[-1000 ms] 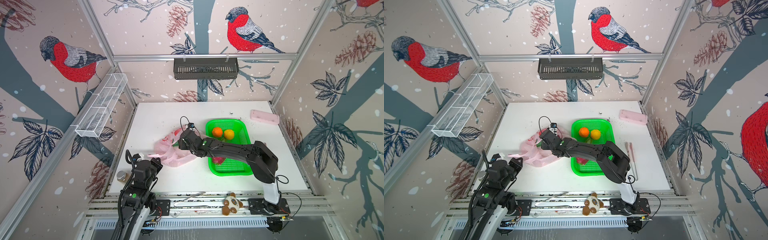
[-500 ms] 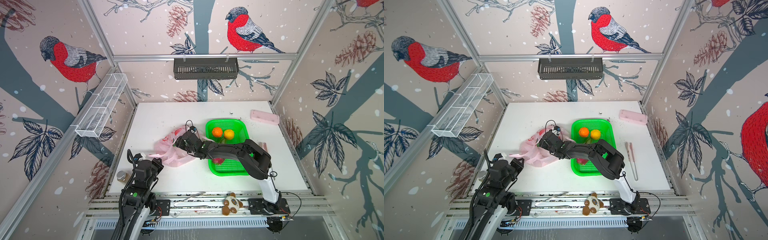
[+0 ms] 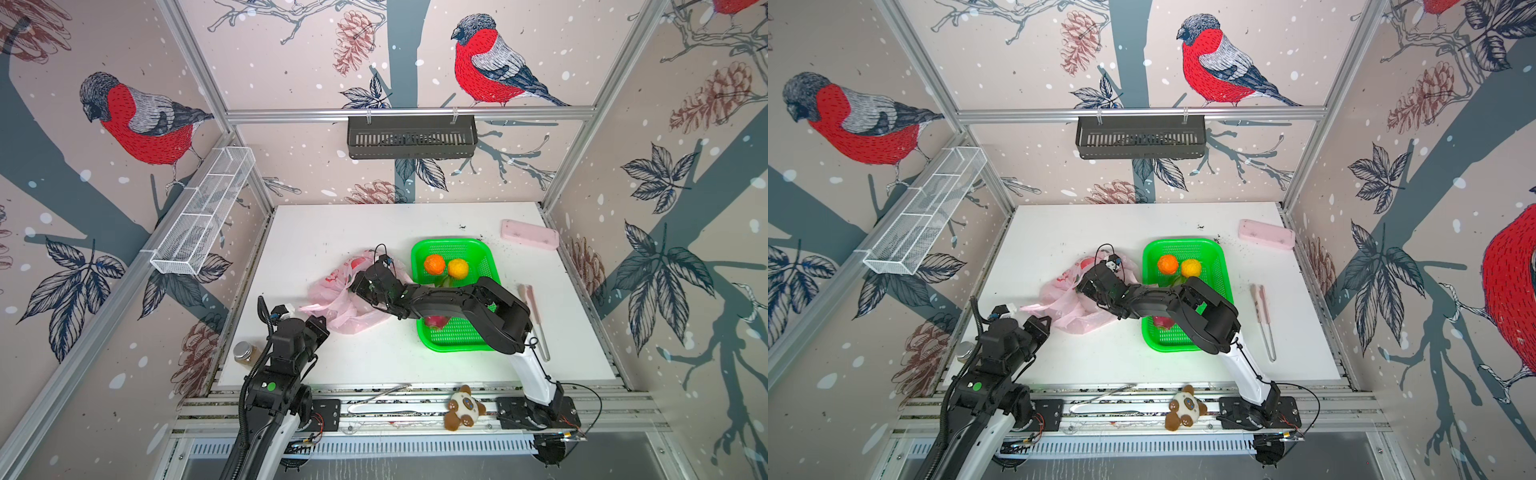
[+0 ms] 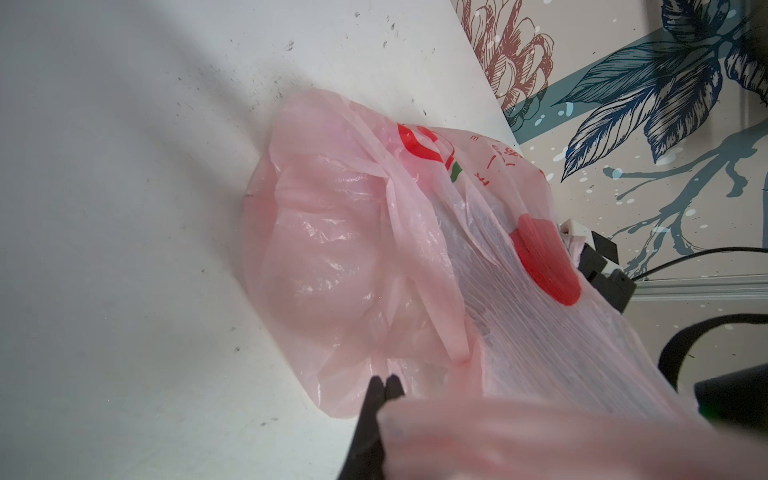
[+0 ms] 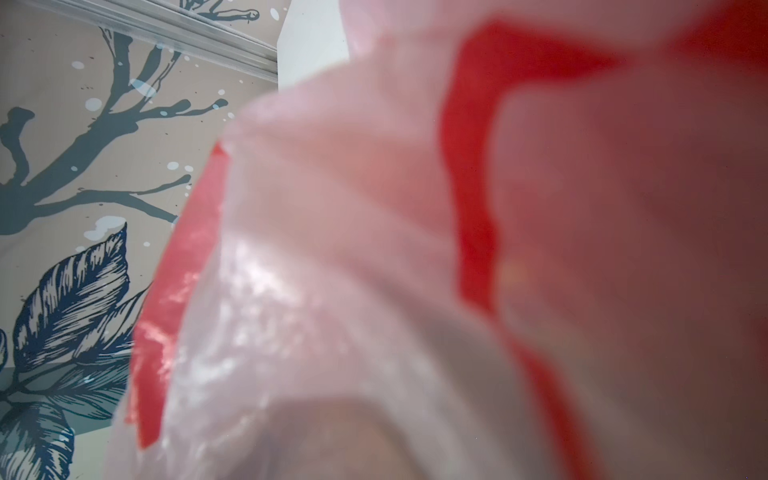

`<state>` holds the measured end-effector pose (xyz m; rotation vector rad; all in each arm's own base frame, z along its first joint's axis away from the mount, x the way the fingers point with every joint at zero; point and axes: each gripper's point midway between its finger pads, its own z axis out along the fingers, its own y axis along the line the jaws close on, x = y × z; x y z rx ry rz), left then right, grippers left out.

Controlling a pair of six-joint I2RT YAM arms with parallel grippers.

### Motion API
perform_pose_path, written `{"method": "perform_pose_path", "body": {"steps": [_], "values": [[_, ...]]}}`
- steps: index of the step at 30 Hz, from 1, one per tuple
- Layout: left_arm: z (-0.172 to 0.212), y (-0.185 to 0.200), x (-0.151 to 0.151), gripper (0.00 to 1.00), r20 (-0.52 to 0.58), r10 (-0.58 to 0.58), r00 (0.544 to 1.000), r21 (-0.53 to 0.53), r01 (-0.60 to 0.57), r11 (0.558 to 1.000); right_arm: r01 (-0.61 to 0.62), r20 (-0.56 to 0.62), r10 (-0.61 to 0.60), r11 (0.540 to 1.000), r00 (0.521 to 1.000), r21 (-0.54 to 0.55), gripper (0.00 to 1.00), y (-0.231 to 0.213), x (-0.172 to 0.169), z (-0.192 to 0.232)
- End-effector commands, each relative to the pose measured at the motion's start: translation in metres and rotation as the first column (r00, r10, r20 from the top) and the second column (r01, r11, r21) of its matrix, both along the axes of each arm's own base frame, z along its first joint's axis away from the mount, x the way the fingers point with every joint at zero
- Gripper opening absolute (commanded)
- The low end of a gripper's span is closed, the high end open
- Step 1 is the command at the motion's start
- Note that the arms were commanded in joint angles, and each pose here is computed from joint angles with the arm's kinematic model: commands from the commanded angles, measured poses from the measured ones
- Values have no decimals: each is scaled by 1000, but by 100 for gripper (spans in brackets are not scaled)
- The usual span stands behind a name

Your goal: Untie the knot of the plastic bag and take out the fruit

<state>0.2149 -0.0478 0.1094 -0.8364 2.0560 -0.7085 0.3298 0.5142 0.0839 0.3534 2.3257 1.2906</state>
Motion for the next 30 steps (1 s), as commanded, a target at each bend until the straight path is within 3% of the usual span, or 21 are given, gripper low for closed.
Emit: {"method": "perform_pose_path", "body": {"steps": [1, 11, 30], "values": [[7, -4, 4, 0, 31, -25, 999, 3, 25, 1000, 27, 13, -28, 997, 1000, 78, 53, 5, 8, 12], [4, -8, 4, 0, 23, -42, 999, 14, 42, 999, 66, -21, -64, 992, 998, 110, 45, 7, 19, -1], [4, -6, 3, 0, 24, -35, 999, 23, 34, 999, 38, 3, -39, 994, 999, 107, 20, 9, 13, -1]]}}
